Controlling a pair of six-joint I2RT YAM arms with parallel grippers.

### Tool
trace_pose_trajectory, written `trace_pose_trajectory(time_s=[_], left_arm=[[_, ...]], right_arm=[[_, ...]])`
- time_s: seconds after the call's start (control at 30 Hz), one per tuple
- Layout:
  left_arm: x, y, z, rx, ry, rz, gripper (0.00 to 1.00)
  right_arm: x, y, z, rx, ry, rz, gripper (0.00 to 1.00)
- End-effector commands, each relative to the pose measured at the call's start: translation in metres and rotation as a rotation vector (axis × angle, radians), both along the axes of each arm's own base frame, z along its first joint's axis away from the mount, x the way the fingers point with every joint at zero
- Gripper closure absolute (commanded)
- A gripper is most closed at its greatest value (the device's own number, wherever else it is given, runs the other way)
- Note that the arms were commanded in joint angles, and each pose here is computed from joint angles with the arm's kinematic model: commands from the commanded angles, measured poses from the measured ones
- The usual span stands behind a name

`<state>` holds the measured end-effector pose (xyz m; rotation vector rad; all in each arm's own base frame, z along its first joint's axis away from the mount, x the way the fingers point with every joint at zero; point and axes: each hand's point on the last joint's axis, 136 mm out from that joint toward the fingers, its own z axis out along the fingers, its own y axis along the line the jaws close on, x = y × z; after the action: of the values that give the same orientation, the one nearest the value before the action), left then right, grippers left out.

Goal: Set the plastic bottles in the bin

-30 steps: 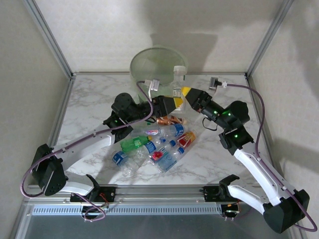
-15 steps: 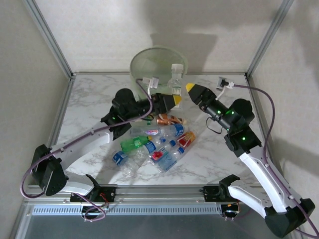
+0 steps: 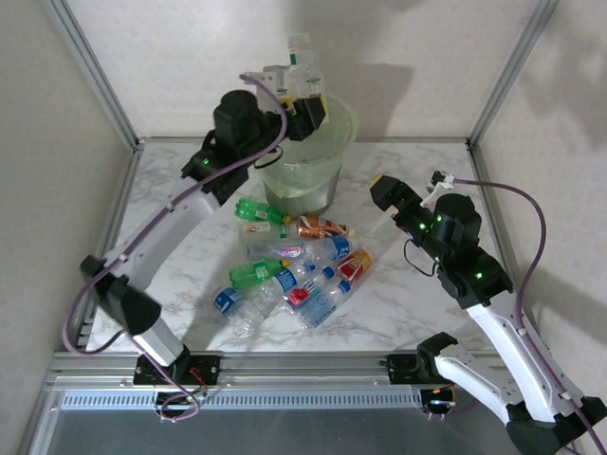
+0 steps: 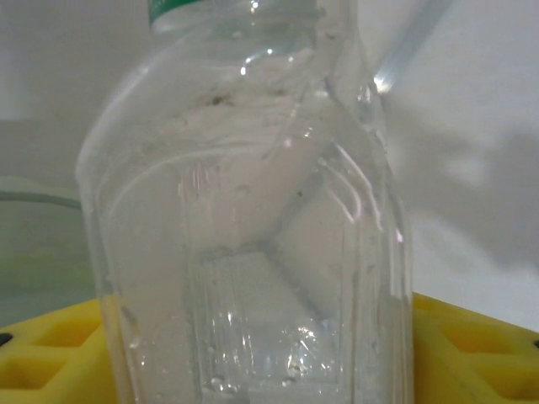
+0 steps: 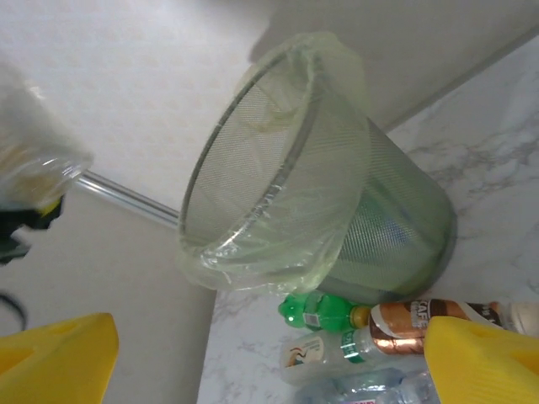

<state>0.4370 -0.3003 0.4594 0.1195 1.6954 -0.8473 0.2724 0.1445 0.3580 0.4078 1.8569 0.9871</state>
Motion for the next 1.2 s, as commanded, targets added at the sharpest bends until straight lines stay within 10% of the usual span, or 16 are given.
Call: trace_pose_trajectory(time_s=[0.0, 0.57, 1.17], left_arm=[[0.044, 0.015, -0.068, 0.204, 0.145, 0.168, 0.41], [0.085, 0.041, -0.125, 0.297, 0.277, 0.314, 0.20], [0.009, 0.090, -0.025, 0.080, 0.110, 0.358, 0.07]], right_arm=[[-0.003, -0.012, -0.013, -0.046, 0.035, -0.051, 0.06], [-0.001, -0.021, -0.050, -0.121, 0.156, -0.104, 0.06], [0.011, -0.024, -0.104, -0.255, 0.369, -0.150, 0.06]])
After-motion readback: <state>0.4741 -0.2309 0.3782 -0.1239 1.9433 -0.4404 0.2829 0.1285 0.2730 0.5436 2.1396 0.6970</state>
